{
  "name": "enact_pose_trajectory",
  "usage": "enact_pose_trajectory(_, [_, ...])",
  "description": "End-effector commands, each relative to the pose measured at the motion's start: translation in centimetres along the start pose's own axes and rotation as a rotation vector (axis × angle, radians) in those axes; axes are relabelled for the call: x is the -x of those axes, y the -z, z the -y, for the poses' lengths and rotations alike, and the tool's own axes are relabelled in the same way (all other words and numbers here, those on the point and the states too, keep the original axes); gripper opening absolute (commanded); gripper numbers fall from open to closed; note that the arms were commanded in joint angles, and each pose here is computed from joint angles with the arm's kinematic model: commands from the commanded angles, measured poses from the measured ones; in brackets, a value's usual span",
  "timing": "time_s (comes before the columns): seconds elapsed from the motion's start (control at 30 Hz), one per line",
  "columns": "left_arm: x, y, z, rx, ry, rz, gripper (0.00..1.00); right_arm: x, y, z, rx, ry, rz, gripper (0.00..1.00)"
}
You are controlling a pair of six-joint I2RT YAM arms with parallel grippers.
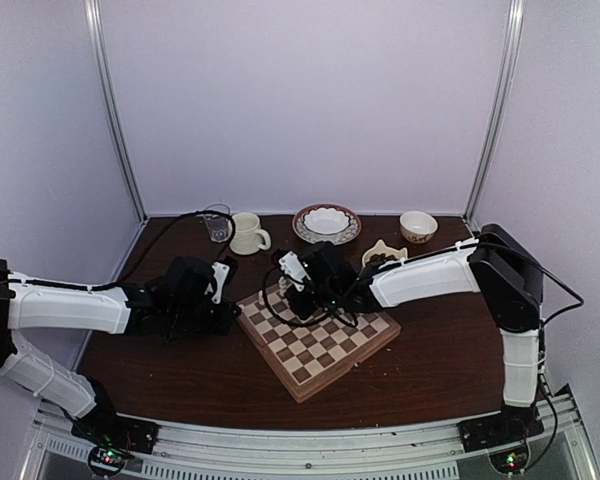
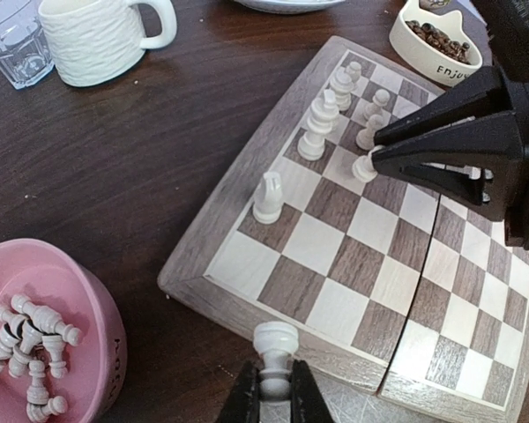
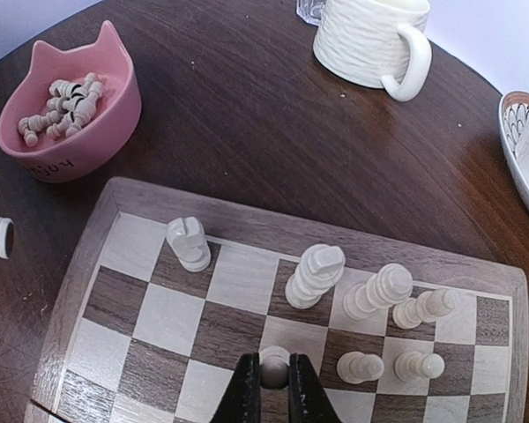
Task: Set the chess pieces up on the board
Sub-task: Place the pawn at e2.
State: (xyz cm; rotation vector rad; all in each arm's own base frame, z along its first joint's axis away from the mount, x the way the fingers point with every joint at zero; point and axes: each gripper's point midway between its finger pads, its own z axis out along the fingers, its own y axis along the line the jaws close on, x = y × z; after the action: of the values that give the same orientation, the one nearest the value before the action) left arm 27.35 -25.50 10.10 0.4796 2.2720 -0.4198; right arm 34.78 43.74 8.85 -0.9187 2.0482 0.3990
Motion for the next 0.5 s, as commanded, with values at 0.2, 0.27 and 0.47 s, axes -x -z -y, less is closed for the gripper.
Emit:
enact_pose_trajectory(0.2, [0.47, 0.55, -0.22, 0.003, 0.013, 0.024, 0.0, -0.58, -1.36, 0.21, -0.023, 0.009, -0.034, 0.07])
enact_pose_trajectory(0.27, [0.46, 0.56, -0.23, 0.003, 0.012, 0.023, 0.0, -0.61, -1.47, 0.31, -0.028, 0.01, -0.036, 0.07])
enact_pose_trajectory(0.47, [0.49, 0.59, -0.14, -0.002, 0.013, 0.024, 0.0, -0.72, -1.63, 0.44, -0.036, 0.015, -0.042, 0.08])
